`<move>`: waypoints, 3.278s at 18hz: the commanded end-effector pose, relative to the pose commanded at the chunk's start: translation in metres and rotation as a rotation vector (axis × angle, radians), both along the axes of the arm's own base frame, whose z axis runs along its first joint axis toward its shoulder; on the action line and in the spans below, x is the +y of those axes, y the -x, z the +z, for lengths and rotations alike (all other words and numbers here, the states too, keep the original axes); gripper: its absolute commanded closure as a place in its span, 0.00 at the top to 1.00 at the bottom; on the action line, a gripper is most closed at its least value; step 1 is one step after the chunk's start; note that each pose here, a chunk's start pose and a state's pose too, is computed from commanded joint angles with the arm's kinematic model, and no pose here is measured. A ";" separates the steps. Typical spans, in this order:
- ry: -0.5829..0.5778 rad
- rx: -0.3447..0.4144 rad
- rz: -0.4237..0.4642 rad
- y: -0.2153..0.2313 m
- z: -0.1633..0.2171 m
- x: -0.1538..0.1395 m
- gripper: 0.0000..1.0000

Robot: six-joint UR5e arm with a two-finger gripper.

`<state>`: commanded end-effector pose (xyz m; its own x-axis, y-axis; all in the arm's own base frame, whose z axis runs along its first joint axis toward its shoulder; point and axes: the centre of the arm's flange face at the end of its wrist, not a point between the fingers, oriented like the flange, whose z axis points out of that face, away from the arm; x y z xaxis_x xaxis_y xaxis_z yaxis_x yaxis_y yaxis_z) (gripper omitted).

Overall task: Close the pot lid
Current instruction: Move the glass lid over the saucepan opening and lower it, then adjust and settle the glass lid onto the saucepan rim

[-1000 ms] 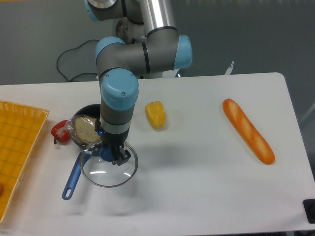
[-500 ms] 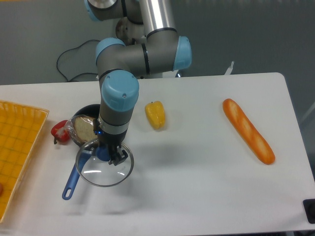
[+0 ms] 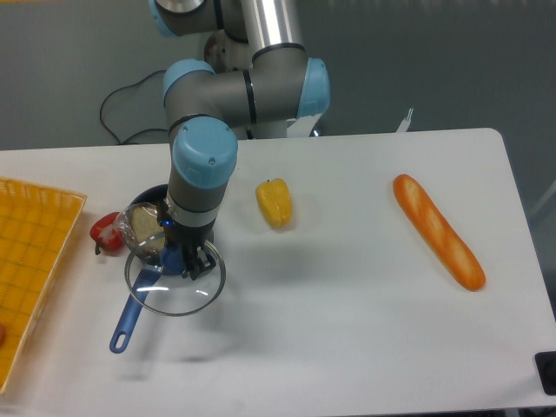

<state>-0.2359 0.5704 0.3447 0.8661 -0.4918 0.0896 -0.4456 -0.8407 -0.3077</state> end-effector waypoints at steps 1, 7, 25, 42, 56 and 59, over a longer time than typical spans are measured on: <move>0.004 -0.005 0.000 -0.003 -0.001 -0.003 0.44; 0.006 -0.049 -0.033 -0.038 -0.006 -0.013 0.44; 0.060 -0.091 -0.044 -0.063 -0.022 -0.036 0.44; 0.085 -0.124 -0.062 -0.075 -0.036 -0.041 0.44; 0.080 -0.122 -0.055 -0.071 -0.033 -0.041 0.44; 0.077 -0.120 -0.055 -0.070 -0.031 -0.041 0.44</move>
